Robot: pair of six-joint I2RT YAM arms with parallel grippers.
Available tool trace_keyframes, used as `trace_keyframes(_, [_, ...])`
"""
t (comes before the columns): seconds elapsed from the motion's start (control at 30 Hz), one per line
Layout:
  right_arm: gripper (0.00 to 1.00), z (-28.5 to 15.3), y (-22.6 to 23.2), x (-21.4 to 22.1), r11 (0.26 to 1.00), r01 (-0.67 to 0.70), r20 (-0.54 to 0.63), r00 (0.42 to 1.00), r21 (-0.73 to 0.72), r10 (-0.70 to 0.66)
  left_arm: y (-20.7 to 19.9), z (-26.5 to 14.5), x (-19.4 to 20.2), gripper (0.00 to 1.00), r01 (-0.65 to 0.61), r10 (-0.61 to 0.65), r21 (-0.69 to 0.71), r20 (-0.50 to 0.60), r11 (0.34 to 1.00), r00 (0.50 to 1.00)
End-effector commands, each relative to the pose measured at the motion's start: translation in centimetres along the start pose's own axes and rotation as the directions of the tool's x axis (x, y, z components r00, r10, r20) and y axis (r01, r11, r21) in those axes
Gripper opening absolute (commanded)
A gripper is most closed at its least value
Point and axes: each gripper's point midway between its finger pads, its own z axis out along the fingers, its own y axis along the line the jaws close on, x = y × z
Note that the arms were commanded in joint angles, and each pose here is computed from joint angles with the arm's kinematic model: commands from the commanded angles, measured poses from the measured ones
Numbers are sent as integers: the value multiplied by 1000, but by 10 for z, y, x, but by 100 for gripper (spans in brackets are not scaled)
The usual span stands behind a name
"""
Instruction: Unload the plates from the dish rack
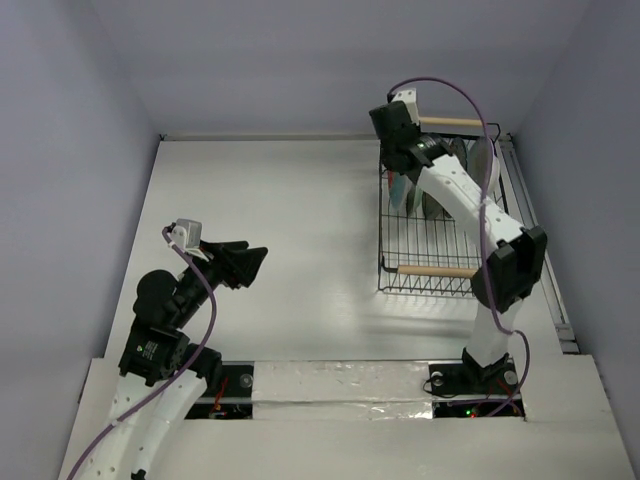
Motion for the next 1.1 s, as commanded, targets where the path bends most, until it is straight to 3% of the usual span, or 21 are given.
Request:
trace_keyframes(0.0, [0, -95, -77, -103, 949, -310, 310, 898, -60, 313, -6, -1, -12, 55, -9, 8, 18, 41, 1000, 999])
trace_keyframes(0.13, [0, -140, -92, -118, 907, -367, 358, 835, -204, 418, -6, 0, -11, 55, -7, 7, 18, 39, 1000, 999])
trace_keyframes(0.27, [0, -185, -70, -137, 794, -369, 354, 747, -484, 563, -4, -1, -13, 55, -11, 10, 9, 46, 1000, 999])
trace_keyframes(0.3, [0, -198, -46, -139, 725, -339, 304, 741, -600, 598, -4, -1, -14, 55, -11, 11, 9, 47, 1000, 999])
trace_keyframes(0.37, [0, -201, -8, -134, 646, -312, 232, 754, -697, 615, -4, -1, -14, 55, -13, 12, 9, 47, 1000, 999])
trace_keyframes(0.4, [0, -213, 11, -144, 545, -300, 181, 729, -783, 660, -4, -1, -13, 55, -11, 10, 7, 46, 1000, 999])
trace_keyframes(0.57, [0, -220, 108, -147, 291, -304, -29, 735, -907, 678, -5, -3, -15, 55, -16, 16, 6, 52, 1000, 999])
trace_keyframes(0.6, [0, -223, 118, -154, 220, -315, -77, 713, -923, 697, -5, -3, -16, 55, -17, 17, 6, 55, 1000, 998])
trace_keyframes(0.67, [0, -219, 164, -142, 159, -331, -153, 742, -930, 653, -5, -4, -16, 54, -17, 17, 4, 56, 1000, 998])
trace_keyframes(0.7, [0, -230, 171, -154, 102, -322, -175, 722, -941, 669, -5, -4, -17, 54, -20, 20, 3, 59, 1000, 998])
trace_keyframes(0.93, [0, -190, 271, -115, 86, -421, -297, 756, -903, 583, -5, -5, -17, 54, -18, 18, 2, 63, 1000, 998])
trace_keyframes(1.07, [0, -151, 311, -76, 153, -478, -328, 768, -865, 549, -4, -5, -18, 54, -20, 20, -2, 66, 1000, 998])
